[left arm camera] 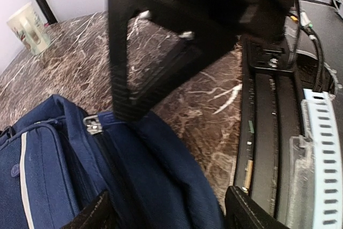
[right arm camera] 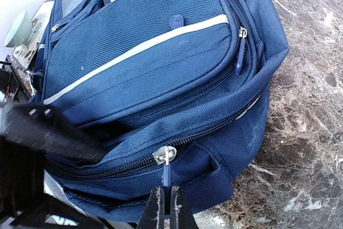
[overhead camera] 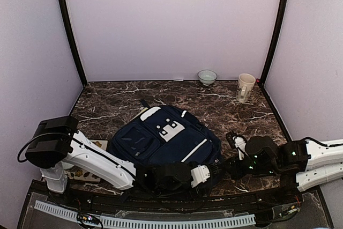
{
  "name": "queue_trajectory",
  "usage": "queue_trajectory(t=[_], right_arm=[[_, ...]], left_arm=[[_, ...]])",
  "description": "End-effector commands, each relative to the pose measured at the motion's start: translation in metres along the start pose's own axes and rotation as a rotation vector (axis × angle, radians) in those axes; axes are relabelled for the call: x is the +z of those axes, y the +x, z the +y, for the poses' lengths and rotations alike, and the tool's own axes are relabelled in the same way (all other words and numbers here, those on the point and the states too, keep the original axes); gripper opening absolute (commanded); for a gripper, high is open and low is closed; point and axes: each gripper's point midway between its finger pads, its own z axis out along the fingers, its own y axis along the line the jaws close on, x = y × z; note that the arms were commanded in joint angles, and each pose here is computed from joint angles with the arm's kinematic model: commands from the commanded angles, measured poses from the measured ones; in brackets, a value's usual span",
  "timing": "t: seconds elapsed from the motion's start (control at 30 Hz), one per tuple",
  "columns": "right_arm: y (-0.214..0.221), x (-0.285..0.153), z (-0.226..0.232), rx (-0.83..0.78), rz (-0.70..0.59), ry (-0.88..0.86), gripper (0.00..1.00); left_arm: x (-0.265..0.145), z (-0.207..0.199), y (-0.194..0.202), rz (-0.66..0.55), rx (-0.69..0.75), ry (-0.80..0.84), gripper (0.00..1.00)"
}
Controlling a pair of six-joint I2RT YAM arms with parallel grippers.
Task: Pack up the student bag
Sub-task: Hold the largest pocket of the student bag, then zip the student bag into the largest pocket of the bag.
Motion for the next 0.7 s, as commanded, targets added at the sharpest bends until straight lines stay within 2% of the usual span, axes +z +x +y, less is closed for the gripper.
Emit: queue_trajectory(t=[0.0, 0.2, 0.27, 0.33, 0.37, 0.53, 0.67], right_arm=[[-0.018, -0.001, 0.011, 0.021, -0.079, -0.036, 0.0], [-0.022, -0.002, 0.014, 0.016, -0.089, -0.046, 0.0], [-0.023, -0.002, 0.014, 0.017, -0.092, -0.046, 0.0], [-0.022, -0.002, 0.013, 0.018, -0.091, -0.042, 0.0], [-0.022, -0.002, 0.012, 0.019, -0.091, -0.038, 0.0], [-0.019, -0.002, 0.0, 0.048, -0.091, 0.021, 0.0], [-0.018, -0.005, -0.023, 0.081, -0.104, 0.132, 0.0]], left_arm=[[0.012, 0.019, -0.007, -0.023, -0.039, -0.014, 0.69], [0.021, 0.028, 0.006, -0.007, -0.059, -0.018, 0.46], [0.019, 0.028, 0.007, -0.017, -0.057, -0.014, 0.31], [0.017, 0.026, 0.006, -0.026, -0.057, -0.005, 0.08], [0.015, 0.027, 0.005, -0.031, -0.059, -0.005, 0.0], [0.008, 0.023, 0.003, -0.048, -0.065, 0.02, 0.0], [-0.004, 0.01, -0.003, -0.075, -0.038, 0.048, 0.0]])
